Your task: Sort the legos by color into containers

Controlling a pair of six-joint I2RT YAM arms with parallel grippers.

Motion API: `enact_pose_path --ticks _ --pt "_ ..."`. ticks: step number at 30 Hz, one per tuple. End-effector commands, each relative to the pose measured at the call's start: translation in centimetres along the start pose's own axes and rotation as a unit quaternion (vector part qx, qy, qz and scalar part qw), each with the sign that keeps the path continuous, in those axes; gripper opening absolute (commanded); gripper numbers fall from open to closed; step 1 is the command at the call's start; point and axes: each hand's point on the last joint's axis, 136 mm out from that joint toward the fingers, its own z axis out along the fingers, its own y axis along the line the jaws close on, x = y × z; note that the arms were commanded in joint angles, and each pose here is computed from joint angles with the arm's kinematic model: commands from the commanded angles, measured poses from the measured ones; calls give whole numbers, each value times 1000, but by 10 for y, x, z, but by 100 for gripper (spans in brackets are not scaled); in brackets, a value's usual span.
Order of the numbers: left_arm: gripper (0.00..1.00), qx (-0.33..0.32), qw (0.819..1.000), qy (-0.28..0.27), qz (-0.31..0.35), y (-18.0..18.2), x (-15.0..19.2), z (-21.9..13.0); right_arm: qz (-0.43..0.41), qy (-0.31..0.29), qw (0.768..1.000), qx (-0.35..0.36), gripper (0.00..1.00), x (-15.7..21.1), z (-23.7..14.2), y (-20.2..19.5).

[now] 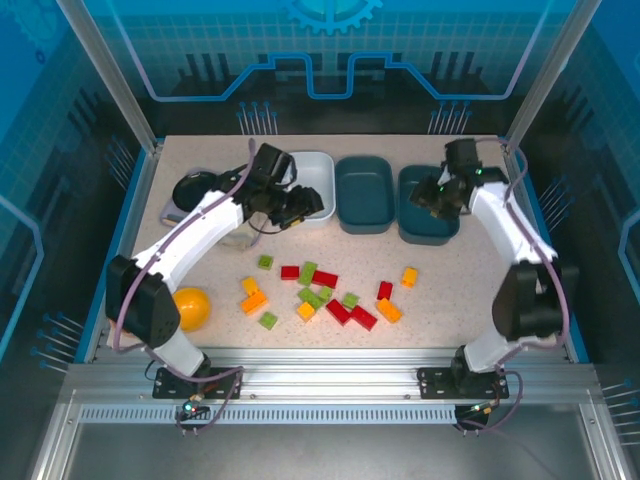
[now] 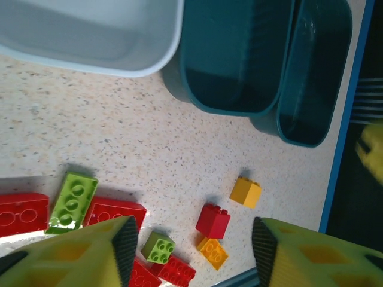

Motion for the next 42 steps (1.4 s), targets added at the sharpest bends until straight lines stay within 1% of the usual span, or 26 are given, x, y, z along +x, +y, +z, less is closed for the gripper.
enact_pose_path --ticks 1,3,6,8,11,16,19,21,23,27,28,31,33,35,38,42 --pt "65 35 999 -18 5 -1 8 -14 -29 29 996 79 64 58 -3 -29" --pt "71 74 997 -19 4 -3 17 -17 -32 58 993 94 69 88 5 -37" --pt "80 118 993 -20 2 -4 31 -21 -34 82 991 103 73 111 20 -45" --pt "83 126 992 -18 2 1 40 -21 -31 93 989 109 75 119 29 -51" --pt "83 124 992 -13 -4 11 51 -20 -26 122 986 115 74 129 46 -59" --pt "83 123 992 -11 -8 16 61 -19 -31 143 983 109 67 130 71 -58" --pt "83 123 992 -11 -8 16 63 -20 -31 152 981 113 56 129 84 -61" --pt "83 123 992 -11 -9 15 63 -20 -28 164 978 126 51 131 90 -66" --pt "83 121 993 -11 -9 16 64 -21 -29 165 977 130 46 130 91 -67" --pt "83 124 992 -16 -8 14 62 -23 -38 151 980 127 30 126 85 -63" --pt "83 127 992 -16 -6 11 62 -25 -46 142 981 127 28 122 81 -59" --pt "83 140 990 -25 3 -4 56 -32 -82 95 985 121 27 101 55 -39" --pt "83 146 989 -28 12 -16 51 -35 -89 62 988 114 27 80 38 -30" --pt "83 151 988 -28 16 -25 46 -35 -87 38 989 115 27 57 27 -29" --pt "83 153 988 -31 19 -35 38 -33 -70 26 990 115 27 22 29 -36" --pt "83 147 988 -40 17 -41 27 -29 -36 35 994 100 28 -22 54 -43"
